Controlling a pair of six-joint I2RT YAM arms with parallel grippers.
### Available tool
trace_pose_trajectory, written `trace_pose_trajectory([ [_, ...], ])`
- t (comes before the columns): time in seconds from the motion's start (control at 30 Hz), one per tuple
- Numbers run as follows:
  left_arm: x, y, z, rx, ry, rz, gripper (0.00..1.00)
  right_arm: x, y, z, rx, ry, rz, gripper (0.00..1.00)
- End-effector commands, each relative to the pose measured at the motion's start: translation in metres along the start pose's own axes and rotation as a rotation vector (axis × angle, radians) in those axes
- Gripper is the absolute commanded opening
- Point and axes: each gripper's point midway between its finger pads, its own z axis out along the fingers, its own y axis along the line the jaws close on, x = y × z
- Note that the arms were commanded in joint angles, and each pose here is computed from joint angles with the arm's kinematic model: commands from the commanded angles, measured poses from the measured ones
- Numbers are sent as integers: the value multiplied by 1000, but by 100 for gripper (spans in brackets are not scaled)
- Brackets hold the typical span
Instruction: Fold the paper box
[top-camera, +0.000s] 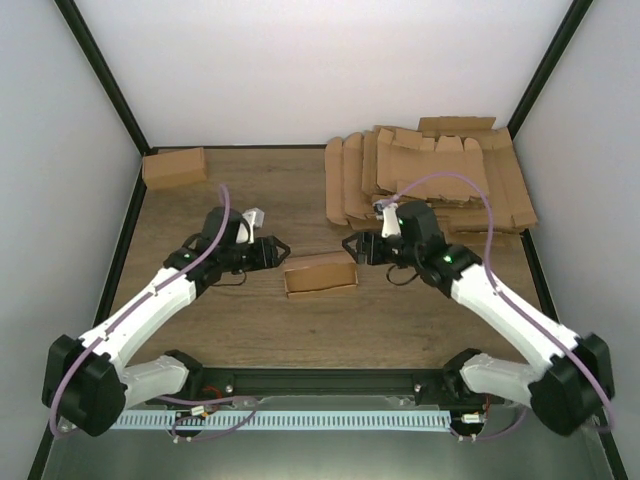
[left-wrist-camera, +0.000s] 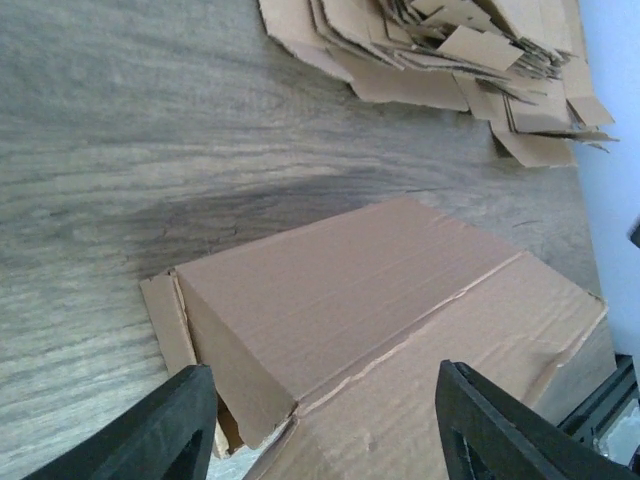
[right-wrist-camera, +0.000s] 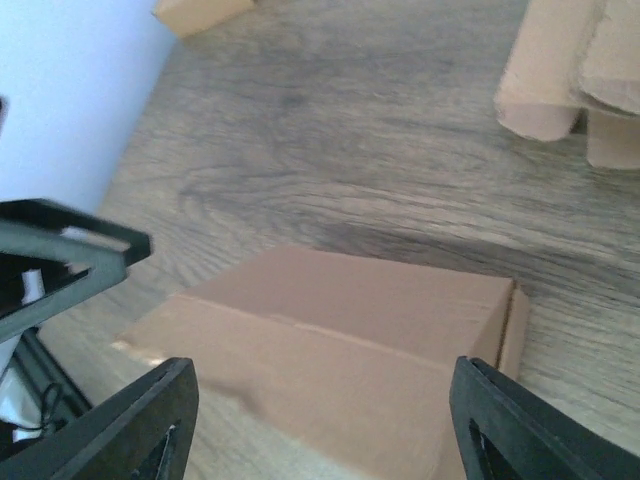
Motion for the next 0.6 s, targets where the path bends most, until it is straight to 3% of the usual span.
trace_pose_trajectory([
  [0.0,6,0,12,43,36,-20,59,-1,-23,26,47,94,95,69],
  [0.17,15,0,23,87,71,-51,52,7,-42,51,19,146,194,62],
  [0.4,41,11,40,120,143,-106,33,41,-39,70,-101,244,261,37],
  [0.57,63,25,49,107,190,-129,25,67,-54,75,-71,283,290,31],
])
